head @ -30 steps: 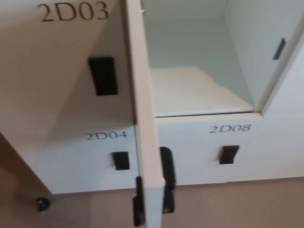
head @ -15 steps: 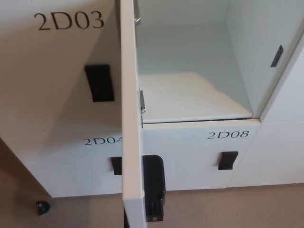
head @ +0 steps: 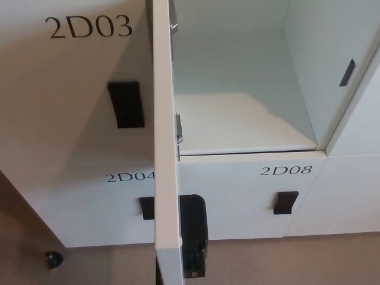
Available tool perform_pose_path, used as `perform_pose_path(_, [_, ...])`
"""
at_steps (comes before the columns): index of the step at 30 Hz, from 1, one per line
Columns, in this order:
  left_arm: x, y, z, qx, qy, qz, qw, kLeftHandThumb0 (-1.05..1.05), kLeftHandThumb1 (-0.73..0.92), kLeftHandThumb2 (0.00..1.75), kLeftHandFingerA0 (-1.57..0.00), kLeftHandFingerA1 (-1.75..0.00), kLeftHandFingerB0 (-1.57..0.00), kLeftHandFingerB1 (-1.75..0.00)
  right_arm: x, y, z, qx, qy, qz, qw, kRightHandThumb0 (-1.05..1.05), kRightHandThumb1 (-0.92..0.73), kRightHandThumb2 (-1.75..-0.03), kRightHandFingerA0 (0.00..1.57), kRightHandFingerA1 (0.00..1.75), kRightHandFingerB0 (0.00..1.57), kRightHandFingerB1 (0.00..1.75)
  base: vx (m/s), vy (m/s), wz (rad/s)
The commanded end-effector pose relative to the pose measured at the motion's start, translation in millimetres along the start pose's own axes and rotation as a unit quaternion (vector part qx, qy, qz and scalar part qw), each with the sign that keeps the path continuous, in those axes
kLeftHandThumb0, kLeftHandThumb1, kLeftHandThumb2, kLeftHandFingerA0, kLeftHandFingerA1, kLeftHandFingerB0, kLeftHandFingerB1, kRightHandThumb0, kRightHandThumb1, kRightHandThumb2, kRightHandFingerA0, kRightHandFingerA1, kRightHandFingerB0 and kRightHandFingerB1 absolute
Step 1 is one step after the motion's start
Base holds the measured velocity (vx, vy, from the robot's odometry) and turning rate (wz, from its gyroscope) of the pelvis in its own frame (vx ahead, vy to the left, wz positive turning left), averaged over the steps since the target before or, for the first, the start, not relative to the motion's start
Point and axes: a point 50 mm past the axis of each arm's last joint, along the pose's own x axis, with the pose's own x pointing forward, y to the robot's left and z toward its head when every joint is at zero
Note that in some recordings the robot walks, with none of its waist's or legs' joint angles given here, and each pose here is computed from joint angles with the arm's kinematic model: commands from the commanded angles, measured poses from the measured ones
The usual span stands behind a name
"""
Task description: The robot walks towards an open cabinet and lifts its left hand to push the door towards the right to close it.
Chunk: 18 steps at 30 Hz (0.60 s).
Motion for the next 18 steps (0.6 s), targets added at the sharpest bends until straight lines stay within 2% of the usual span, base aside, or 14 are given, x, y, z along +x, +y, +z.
perform_pose_path(1, [-1.4, 3.0, 0.4, 0.015, -0.010, 0.006, 1.000, -0.24, 0.68, 0.60, -0.62, -0.41, -0.46, -0.37, -1.1, -6.3, -3.3, -0.008, 0.012, 0.002, 1.000, -0.40, -0.64, -0.59, 0.72, 0.48, 0.57, 0.41, 0.00, 0.000, 0.00])
perform_pose_path(9, [-0.5, 3.0, 1.4, 0.005, -0.011, 0.015, 1.000, -0.24, 0.68, 0.60, -0.62, -0.42, -0.45, -0.36, -0.9, -6.0, -2.5, -0.010, 0.010, 0.005, 1.000, -0.39, -0.64, -0.59, 0.72, 0.48, 0.57, 0.42, 0.00, 0.000, 0.00])
perform_pose_path(13, [4.3, -0.2, 9.6, -0.076, -0.017, 0.049, 0.996, -0.20, 0.68, 0.60, -0.59, -0.42, -0.45, -0.37, -3.0, -4.0, -8.2, -0.006, 0.018, 0.008, 1.000, -0.38, -0.63, -0.59, 0.69, 0.47, 0.57, 0.42, 0.00, 0.000, 0.00])
perform_pose_path(16, [12.6, -9.5, 34.4, -0.087, -0.055, 0.062, 0.993, -0.16, 0.68, 0.60, -0.60, -0.42, -0.45, -0.37, -3.1, -4.7, -7.9, -0.018, 0.019, 0.008, 1.000, -0.39, -0.64, -0.59, 0.70, 0.47, 0.57, 0.42, 0.00, 0.000, 0.00])
perform_pose_path(18, [24.5, -42.6, 97.1, -0.093, -0.138, 0.051, 0.985, -0.20, 0.66, 0.60, -0.60, -0.41, -0.50, -0.38, -1.6, -5.1, -4.3, -0.019, 0.015, 0.009, 1.000, -0.41, -0.63, -0.60, 0.69, 0.48, 0.57, 0.43, 0.00, 0.000, 0.00])
